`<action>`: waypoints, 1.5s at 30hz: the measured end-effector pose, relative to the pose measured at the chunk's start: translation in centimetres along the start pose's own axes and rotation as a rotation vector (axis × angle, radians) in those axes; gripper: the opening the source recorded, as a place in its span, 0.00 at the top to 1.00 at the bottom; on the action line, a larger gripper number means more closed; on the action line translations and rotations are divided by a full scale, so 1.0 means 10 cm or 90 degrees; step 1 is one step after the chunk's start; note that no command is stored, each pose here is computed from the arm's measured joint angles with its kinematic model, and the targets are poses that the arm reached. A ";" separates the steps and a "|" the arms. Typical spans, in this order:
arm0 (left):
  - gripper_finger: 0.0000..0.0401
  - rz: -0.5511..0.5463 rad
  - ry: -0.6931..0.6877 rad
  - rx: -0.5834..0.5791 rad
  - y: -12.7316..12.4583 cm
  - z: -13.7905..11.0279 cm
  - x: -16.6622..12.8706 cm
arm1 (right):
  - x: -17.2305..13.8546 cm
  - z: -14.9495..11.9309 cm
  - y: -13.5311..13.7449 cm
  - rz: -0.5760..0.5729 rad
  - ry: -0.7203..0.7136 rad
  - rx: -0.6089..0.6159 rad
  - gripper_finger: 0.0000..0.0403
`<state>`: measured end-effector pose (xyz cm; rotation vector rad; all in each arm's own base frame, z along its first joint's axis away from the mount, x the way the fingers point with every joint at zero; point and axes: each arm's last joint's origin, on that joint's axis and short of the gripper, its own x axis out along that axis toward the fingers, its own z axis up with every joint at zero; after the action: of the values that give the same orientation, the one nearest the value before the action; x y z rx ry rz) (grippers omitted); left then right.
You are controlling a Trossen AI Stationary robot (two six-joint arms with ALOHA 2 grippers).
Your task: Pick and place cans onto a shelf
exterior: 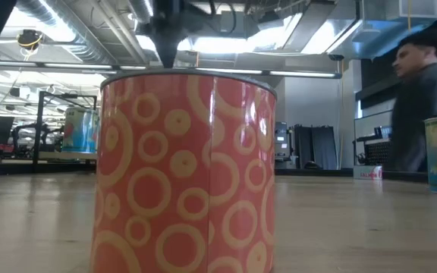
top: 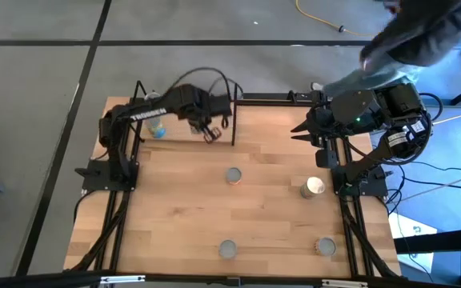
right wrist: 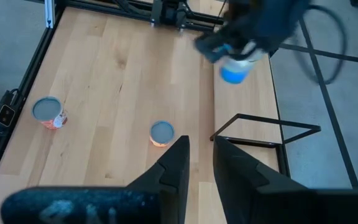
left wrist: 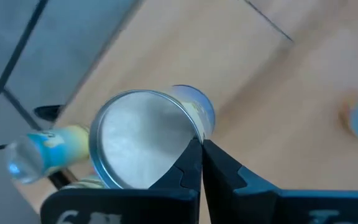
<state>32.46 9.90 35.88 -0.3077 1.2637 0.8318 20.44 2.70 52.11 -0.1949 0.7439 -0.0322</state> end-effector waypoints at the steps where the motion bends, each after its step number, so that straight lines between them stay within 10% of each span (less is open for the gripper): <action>1: 1.00 0.004 -0.007 -0.015 0.05 0.04 0.04 | 0.00 0.00 0.00 0.000 0.000 0.000 0.82; 23: 1.00 0.032 0.015 -0.126 0.81 0.28 1.04 | 0.00 0.00 0.00 0.000 0.000 0.000 0.82; 45: 1.00 0.034 0.062 -0.132 1.07 0.23 1.18 | 0.00 0.00 0.00 0.000 0.000 0.017 0.82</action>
<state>27.41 23.11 28.20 -0.4871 1.2815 1.0066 20.45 2.70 52.10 -0.1701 0.7435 -0.0420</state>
